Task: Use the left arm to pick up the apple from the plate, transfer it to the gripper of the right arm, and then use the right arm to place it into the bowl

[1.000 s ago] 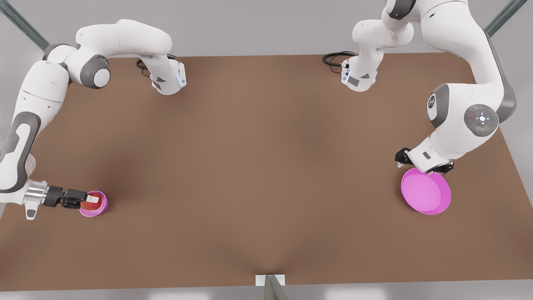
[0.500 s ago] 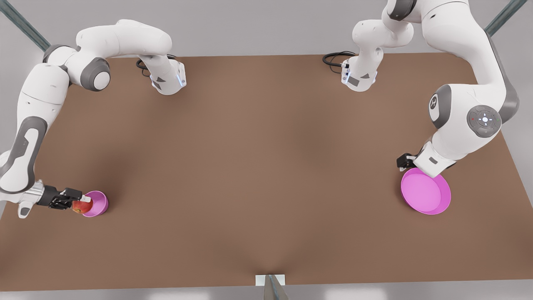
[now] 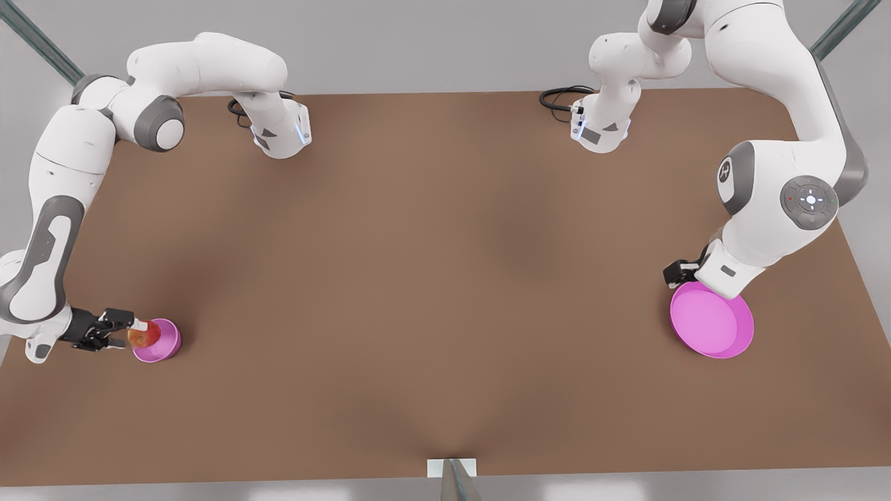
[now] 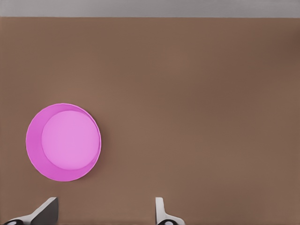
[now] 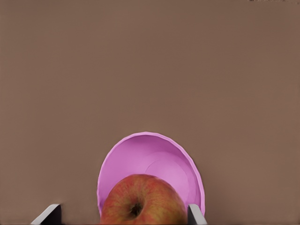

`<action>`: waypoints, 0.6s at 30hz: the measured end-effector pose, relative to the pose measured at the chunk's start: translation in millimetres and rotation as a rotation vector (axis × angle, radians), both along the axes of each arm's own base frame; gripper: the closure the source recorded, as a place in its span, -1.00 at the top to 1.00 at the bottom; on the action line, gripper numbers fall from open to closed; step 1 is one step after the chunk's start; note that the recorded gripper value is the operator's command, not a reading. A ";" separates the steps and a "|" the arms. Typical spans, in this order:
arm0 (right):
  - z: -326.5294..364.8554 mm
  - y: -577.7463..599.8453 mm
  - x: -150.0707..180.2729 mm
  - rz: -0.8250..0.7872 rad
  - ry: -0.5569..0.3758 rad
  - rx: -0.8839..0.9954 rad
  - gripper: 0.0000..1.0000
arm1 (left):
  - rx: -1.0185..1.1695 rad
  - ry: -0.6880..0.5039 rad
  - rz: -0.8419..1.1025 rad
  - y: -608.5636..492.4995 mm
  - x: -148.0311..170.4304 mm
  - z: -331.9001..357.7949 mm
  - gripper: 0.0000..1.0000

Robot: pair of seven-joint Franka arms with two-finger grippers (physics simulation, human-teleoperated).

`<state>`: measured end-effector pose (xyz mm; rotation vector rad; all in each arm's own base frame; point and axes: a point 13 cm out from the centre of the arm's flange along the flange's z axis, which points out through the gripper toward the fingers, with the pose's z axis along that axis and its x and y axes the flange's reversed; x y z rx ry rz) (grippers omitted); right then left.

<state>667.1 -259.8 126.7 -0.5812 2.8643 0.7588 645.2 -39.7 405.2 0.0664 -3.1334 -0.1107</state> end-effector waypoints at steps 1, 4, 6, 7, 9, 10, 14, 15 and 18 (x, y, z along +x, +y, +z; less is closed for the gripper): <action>0.6 -0.3 0.3 0.006 -0.004 -0.002 1.00 | 0.000 0.000 0.004 0.0 0.0 0.0 1.00; 9.0 2.6 4.2 0.028 -0.023 -0.009 1.00 | 0.001 -0.001 0.016 0.1 -0.1 -0.1 1.00; 67.0 24.8 25.3 0.090 -0.085 -0.067 1.00 | 0.001 -0.002 0.023 0.2 0.0 0.0 1.00; 113.1 50.2 39.5 0.143 -0.129 -0.119 1.00 | 0.001 -0.002 0.026 0.1 -0.1 0.0 1.00; 219.5 152.7 62.5 0.312 -0.222 -0.265 1.00 | 0.001 -0.002 0.032 0.0 0.0 -0.3 1.00; 258.0 196.8 61.3 0.376 -0.246 -0.329 1.00 | 0.001 -0.001 0.035 0.0 0.1 -0.9 1.00; 316.6 282.8 0.2 0.441 -0.188 -0.466 1.00 | -0.006 -0.012 0.046 0.0 6.0 1.9 1.00; 321.9 290.0 -14.8 0.428 -0.168 -0.492 1.00 | -0.013 -0.013 0.052 0.7 6.6 2.5 1.00; 323.6 282.0 -44.8 0.329 -0.108 -0.541 1.00 | -0.024 -0.013 0.063 0.7 7.0 2.9 1.00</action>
